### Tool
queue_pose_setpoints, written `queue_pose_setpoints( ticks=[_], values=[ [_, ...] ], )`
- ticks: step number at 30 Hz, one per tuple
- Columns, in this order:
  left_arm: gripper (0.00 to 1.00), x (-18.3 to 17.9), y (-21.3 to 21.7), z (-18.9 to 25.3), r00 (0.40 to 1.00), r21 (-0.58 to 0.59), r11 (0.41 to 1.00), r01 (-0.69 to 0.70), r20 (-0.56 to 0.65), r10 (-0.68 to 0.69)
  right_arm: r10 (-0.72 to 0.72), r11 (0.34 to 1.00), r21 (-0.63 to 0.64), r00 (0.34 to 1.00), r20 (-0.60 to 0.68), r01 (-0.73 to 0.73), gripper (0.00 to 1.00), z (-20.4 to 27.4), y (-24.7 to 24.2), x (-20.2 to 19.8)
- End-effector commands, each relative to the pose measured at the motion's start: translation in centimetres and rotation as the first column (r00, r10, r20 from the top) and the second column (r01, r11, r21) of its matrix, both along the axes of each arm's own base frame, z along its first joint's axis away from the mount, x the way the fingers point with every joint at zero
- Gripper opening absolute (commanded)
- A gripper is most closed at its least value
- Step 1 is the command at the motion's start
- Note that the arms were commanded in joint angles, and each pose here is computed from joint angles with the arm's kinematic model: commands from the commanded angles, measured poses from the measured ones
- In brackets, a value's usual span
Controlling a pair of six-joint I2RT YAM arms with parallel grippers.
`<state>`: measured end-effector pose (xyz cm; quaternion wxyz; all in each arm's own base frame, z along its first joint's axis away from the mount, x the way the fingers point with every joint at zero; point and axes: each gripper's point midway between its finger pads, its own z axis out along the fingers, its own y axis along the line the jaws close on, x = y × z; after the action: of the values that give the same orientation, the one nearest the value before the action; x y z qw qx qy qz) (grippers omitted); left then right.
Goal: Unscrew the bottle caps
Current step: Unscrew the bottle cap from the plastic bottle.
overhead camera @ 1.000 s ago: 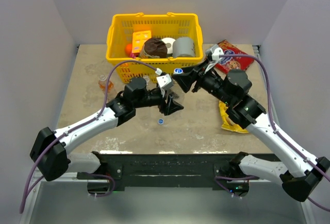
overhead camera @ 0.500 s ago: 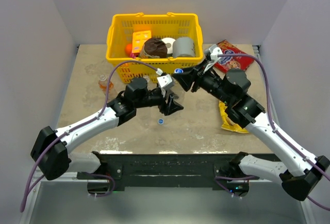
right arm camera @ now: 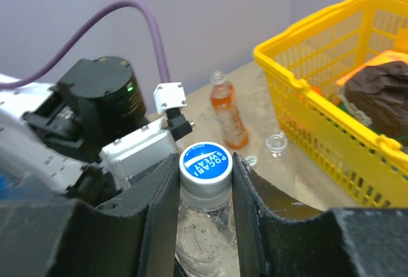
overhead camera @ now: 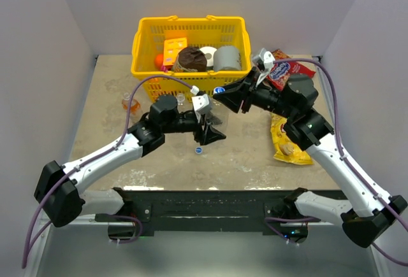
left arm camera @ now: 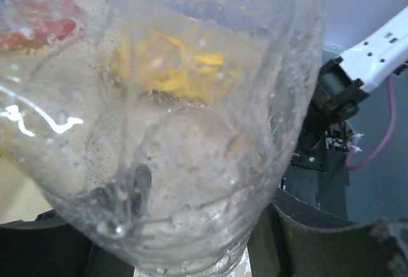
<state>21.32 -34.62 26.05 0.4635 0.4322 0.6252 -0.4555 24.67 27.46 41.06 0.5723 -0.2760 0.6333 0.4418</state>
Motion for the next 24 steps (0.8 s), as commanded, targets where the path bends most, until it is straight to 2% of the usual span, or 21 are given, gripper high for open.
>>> queue_pose_setpoints(
  ticks=[1,4,5,8,11,15,18,21,24],
  values=[
    [0.25,-4.2,-0.4,5.5,0.952,-0.107,0.960,0.258,0.200,-0.233,0.295,0.955,0.048,0.955,-0.009,-0.294,0.22,0.9,-0.1,-3.2],
    [0.26,-5.9,-0.3,6.1,0.922,-0.123,0.928,0.352,0.214,-0.321,0.406,0.913,0.048,0.914,0.008,-0.406,0.22,1.0,-0.2,-4.6],
    [0.26,-6.7,-0.2,6.3,0.906,-0.125,0.910,0.395,0.217,-0.364,0.495,0.868,0.035,0.869,0.017,-0.496,0.22,0.8,-0.1,-6.1],
    [0.26,-8.0,-0.1,6.6,0.873,-0.137,0.872,0.470,0.216,-0.437,0.612,0.790,0.022,0.790,0.047,-0.613,0.22,1.1,-0.4,-8.4],
    [0.26,-9.0,0.2,6.8,0.850,-0.148,0.843,0.517,0.207,-0.485,0.684,0.728,-0.007,0.726,0.069,-0.685,0.22,1.3,-0.9,-10.0],
    [0.26,-9.5,0.2,6.7,0.831,-0.150,0.822,0.550,0.194,-0.521,0.731,0.682,-0.049,0.678,0.083,-0.729,0.22,1.2,-1.5,-11.3],
    [0.26,-9.4,0.1,6.5,0.835,-0.150,0.825,0.544,0.189,-0.516,0.725,0.689,-0.074,0.683,0.091,-0.721,0.23,1.3,-1.5,-11.3],
    [0.26,-8.7,-0.1,6.4,0.860,-0.145,0.854,0.501,0.199,-0.470,0.697,0.717,-0.068,0.711,0.097,-0.694,0.33,1.6,-1.4,-10.9],
    [0.26,-7.1,-0.3,6.3,0.900,-0.133,0.901,0.413,0.210,-0.382,0.646,0.763,-0.046,0.756,0.107,-0.645,0.55,2.2,-1.3,-10.3]
  ],
)
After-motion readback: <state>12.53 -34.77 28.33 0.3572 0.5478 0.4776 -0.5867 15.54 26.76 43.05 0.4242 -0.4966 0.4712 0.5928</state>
